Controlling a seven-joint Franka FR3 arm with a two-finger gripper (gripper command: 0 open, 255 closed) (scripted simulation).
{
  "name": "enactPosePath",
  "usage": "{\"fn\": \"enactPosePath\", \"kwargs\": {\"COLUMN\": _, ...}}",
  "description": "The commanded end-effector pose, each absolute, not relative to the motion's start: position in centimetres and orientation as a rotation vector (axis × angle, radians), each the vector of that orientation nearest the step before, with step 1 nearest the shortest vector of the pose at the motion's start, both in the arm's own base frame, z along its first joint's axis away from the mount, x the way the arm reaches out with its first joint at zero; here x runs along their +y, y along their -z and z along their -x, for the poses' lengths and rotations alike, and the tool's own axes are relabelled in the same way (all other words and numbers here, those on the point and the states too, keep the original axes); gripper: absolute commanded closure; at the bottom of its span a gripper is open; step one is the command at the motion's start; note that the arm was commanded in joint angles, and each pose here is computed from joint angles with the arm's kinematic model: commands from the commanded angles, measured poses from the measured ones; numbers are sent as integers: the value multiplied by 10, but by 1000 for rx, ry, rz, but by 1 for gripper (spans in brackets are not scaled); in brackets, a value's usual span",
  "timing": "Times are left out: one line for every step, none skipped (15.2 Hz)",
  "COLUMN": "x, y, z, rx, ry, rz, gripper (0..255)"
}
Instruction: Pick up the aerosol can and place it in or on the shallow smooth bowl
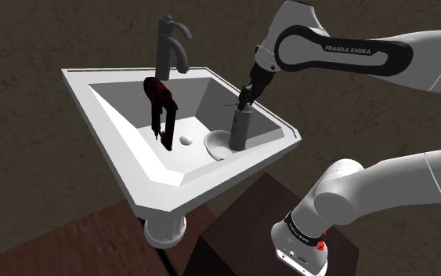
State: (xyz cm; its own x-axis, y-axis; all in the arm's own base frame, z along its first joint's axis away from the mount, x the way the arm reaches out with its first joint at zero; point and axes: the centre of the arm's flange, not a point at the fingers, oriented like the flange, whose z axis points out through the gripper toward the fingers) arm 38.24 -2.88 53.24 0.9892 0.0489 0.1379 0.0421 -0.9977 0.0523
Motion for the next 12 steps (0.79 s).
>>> {"fn": "enactPosePath", "kwargs": {"x": -29, "y": -518, "z": -379, "rx": 70, "ry": -138, "rz": -3092, "gripper": 255}}
{"fn": "enactPosePath", "kwargs": {"x": -29, "y": -518, "z": -379, "rx": 70, "ry": -138, "rz": -3092, "gripper": 255}}
{"fn": "enactPosePath", "kwargs": {"x": -29, "y": -518, "z": -379, "rx": 70, "ry": -138, "rz": -3092, "gripper": 255}}
{"fn": "enactPosePath", "kwargs": {"x": -29, "y": -518, "z": -379, "rx": 70, "ry": -138, "rz": -3092, "gripper": 255}}
{"fn": "enactPosePath", "kwargs": {"x": -29, "y": -518, "z": -379, "rx": 70, "ry": -138, "rz": -3092, "gripper": 255}}
{"fn": "enactPosePath", "kwargs": {"x": -29, "y": -518, "z": -379, "rx": 70, "ry": -138, "rz": -3092, "gripper": 255}}
{"fn": "enactPosePath", "kwargs": {"x": -29, "y": -518, "z": -379, "rx": 70, "ry": -138, "rz": -3092, "gripper": 255}}
{"fn": "enactPosePath", "kwargs": {"x": -28, "y": -518, "z": -380, "rx": 70, "ry": -137, "rz": -3092, "gripper": 0}}
{"fn": "enactPosePath", "kwargs": {"x": -28, "y": -517, "z": -380, "rx": 71, "ry": -137, "rz": -3092, "gripper": 0}}
{"fn": "enactPosePath", "kwargs": {"x": -29, "y": -516, "z": -381, "rx": 70, "ry": -137, "rz": -3092, "gripper": 0}}
{"fn": "enactPosePath", "kwargs": {"x": -29, "y": -517, "z": -382, "rx": 70, "ry": -137, "rz": -3092, "gripper": 0}}
{"fn": "enactPosePath", "kwargs": {"x": -28, "y": -517, "z": -382, "rx": 70, "ry": -137, "rz": -3092, "gripper": 0}}
